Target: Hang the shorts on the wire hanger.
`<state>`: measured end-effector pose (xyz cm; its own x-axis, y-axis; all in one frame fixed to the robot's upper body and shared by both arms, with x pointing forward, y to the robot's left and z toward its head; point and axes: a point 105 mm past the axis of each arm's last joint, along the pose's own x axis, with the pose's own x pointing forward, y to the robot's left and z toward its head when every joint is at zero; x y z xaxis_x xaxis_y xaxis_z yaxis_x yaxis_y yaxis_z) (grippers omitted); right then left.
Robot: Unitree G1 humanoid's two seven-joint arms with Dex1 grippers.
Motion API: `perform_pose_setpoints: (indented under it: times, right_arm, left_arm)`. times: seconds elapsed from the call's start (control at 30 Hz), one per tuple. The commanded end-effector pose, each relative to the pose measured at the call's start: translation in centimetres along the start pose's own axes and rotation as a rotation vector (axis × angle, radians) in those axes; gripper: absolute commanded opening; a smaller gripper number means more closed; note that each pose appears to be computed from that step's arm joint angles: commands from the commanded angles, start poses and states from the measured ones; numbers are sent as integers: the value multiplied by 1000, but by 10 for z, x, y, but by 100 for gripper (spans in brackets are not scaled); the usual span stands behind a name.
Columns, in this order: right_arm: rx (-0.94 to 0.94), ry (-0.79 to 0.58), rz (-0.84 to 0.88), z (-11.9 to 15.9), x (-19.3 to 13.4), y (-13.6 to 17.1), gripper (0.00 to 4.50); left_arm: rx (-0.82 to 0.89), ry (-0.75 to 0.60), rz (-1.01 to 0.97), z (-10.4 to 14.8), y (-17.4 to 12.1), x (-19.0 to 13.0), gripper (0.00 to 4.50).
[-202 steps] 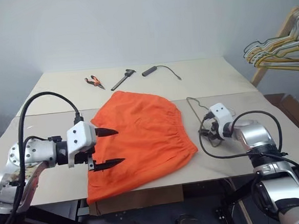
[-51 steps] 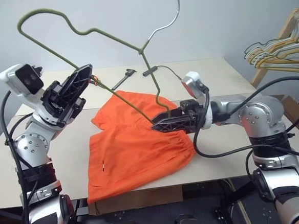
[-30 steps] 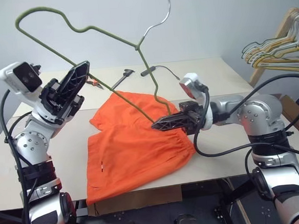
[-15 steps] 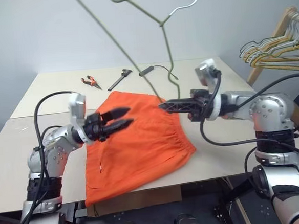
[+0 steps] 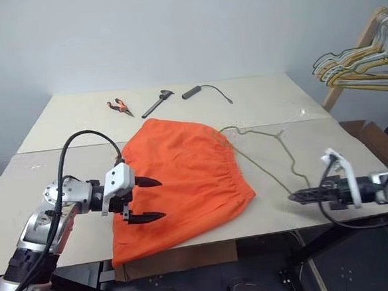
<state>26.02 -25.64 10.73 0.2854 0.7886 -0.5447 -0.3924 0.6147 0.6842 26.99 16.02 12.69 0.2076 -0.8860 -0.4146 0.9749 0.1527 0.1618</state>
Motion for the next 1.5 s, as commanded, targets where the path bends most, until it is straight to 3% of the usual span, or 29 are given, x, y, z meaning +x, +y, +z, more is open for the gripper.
perform_pose_setpoints:
  times: [0.03, 0.43, 0.67, 0.83, 1.13, 1.5]
  right_arm:
    - [53, 21, 25, -4, -12, -4, 0]
    - [151, 18, -62, -8, -6, -33, 0]
    - [147, -9, -1, -1, -6, -22, 0]
    - [125, 59, 108, -10, -3, -3, 0]
    - [117, 174, 167, -18, 9, 2, 0]
    - [59, 164, 92, 23, 47, -23, 0]
  left_arm:
    - [58, -11, -5, 12, 2, 0, 449]
    - [62, -10, -25, 14, -2, 1, 449]
    - [57, -17, -28, 14, -3, 2, 449]
    - [51, -11, -27, 12, -3, 2, 449]
    - [49, 7, -22, 8, -5, 2, 449]
    - [56, 11, -20, 8, -5, 6, 449]
